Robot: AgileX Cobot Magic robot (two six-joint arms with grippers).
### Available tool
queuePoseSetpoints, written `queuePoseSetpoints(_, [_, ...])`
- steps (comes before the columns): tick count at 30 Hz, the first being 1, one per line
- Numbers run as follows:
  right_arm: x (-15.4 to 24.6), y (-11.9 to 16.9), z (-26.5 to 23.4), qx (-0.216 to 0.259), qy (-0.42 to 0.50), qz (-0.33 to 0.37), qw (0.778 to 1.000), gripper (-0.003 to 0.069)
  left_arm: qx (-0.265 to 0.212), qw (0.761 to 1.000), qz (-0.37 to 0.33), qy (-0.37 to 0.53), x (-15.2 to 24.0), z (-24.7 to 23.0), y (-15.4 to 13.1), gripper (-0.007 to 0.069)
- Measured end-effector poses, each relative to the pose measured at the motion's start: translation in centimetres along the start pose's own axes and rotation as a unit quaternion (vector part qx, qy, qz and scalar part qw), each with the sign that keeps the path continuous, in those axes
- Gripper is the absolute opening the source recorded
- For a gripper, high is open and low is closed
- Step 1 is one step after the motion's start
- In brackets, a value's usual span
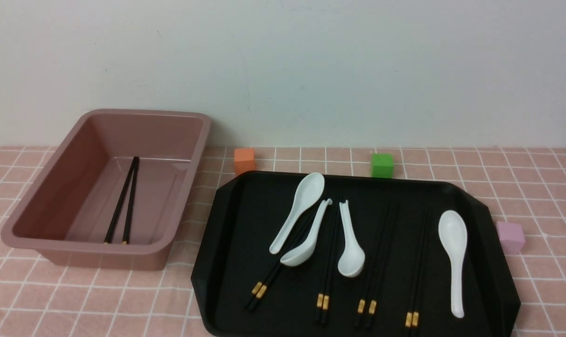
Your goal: On pink tablecloth take chopsticks from black tray and put them in box.
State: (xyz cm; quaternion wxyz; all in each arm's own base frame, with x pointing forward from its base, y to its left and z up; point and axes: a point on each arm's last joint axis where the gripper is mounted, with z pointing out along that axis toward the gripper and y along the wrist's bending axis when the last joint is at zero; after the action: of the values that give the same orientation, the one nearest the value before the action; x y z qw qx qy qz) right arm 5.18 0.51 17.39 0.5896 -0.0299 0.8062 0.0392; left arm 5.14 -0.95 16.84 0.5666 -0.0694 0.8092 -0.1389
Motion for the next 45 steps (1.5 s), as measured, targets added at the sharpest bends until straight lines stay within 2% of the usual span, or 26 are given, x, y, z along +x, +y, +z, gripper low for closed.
queuePoseSetpoints(15, [0.00, 0.00, 0.00, 0.000, 0.000, 0.000, 1.000, 0.0240, -0.002, 1.000, -0.002, -0.001, -0.01, 0.00, 0.02, 0.0011])
queuePoseSetpoints(22, [0.00, 0.00, 0.00, 0.000, 0.000, 0.000, 1.000, 0.0240, -0.030, 0.999, -0.012, -0.010, -0.11, 0.00, 0.33, 0.0018])
queuePoseSetpoints(45, [0.00, 0.00, 0.00, 0.000, 0.000, 0.000, 1.000, 0.0240, -0.031, 0.999, -0.012, -0.011, -0.11, 0.00, 0.34, 0.0036])
